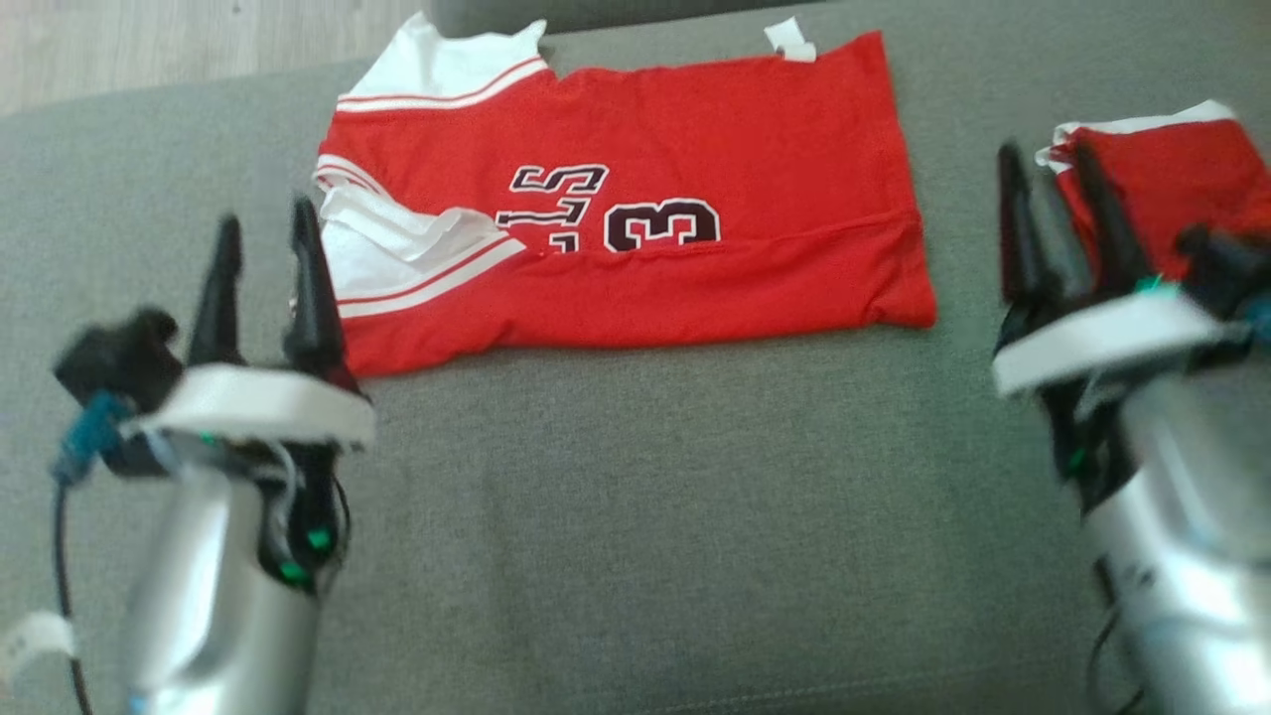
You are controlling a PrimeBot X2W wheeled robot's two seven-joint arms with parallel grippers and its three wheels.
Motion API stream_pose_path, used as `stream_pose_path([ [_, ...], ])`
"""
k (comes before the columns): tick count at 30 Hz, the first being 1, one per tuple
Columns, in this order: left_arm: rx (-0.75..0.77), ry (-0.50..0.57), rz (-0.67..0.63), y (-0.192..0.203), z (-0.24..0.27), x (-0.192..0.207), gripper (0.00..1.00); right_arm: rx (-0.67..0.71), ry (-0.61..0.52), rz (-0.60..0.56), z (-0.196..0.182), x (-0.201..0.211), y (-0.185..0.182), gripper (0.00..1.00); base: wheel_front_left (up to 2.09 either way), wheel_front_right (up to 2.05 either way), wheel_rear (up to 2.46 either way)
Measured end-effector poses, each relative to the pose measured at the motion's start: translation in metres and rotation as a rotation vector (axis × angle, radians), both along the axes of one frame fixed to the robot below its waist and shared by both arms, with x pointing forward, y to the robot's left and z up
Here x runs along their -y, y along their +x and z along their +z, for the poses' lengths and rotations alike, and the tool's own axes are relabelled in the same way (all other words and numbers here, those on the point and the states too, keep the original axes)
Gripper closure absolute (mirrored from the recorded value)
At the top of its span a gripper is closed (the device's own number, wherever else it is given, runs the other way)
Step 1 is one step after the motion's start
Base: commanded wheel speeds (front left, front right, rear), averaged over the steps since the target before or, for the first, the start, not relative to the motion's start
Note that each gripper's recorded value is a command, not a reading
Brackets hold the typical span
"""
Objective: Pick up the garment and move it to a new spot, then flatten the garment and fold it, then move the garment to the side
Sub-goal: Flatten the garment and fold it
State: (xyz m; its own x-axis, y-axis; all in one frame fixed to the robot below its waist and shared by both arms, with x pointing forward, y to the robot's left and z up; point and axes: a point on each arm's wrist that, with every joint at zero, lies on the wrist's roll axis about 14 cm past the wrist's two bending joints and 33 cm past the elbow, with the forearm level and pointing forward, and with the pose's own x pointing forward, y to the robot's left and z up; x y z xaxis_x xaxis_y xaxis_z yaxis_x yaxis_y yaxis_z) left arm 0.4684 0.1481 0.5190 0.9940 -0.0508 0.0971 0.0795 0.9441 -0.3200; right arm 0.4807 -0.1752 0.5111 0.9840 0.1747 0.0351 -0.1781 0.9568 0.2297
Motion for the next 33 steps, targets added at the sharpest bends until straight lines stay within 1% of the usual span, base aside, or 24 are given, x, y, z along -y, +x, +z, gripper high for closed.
stream_pose_path([
  [2,-0.023,-0.010,-0.003,-0.009,-0.009,0.004,0.00,-0.011,0.009,-0.019,-0.010,-0.005,-0.015,0.00,0.00,0.00,0.00],
  [5,-0.071,0.026,-0.015,-0.020,-0.026,0.007,0.00,-0.063,0.014,-0.035,-0.033,-0.014,-0.038,0.00,0.00,0.00,0.00],
  [8,-0.127,0.047,-0.019,-0.026,-0.045,0.008,0.00,-0.082,0.009,-0.039,-0.042,-0.018,-0.049,0.00,0.00,0.00,0.00],
  [13,-0.188,0.116,-0.034,-0.024,-0.067,0.011,0.00,-0.043,0.005,-0.054,-0.027,-0.015,-0.046,0.00,0.00,0.00,0.00],
  [19,-0.320,0.235,-0.002,-0.012,-0.101,-0.003,0.00,-0.052,-0.007,-0.067,-0.027,-0.009,-0.044,0.00,0.00,0.00,0.00],
  [23,-0.393,0.290,0.008,-0.004,-0.118,-0.011,0.00,-0.061,-0.016,-0.077,-0.030,-0.005,-0.042,0.00,0.00,0.00,0.00],
  [25,-0.410,0.302,0.010,-0.002,-0.122,-0.013,0.00,-0.064,-0.015,-0.078,-0.031,-0.004,-0.042,0.00,0.00,0.00,0.00],
  [30,-0.514,0.356,-0.015,-0.001,-0.148,-0.017,0.00,-0.076,-0.016,-0.087,-0.035,-0.001,-0.041,0.00,0.00,0.00,0.00],
  [33,-0.545,0.372,-0.034,0.002,-0.155,-0.016,0.00,-0.081,-0.017,-0.090,-0.037,0.000,-0.041,0.00,0.00,0.00,0.00],
])
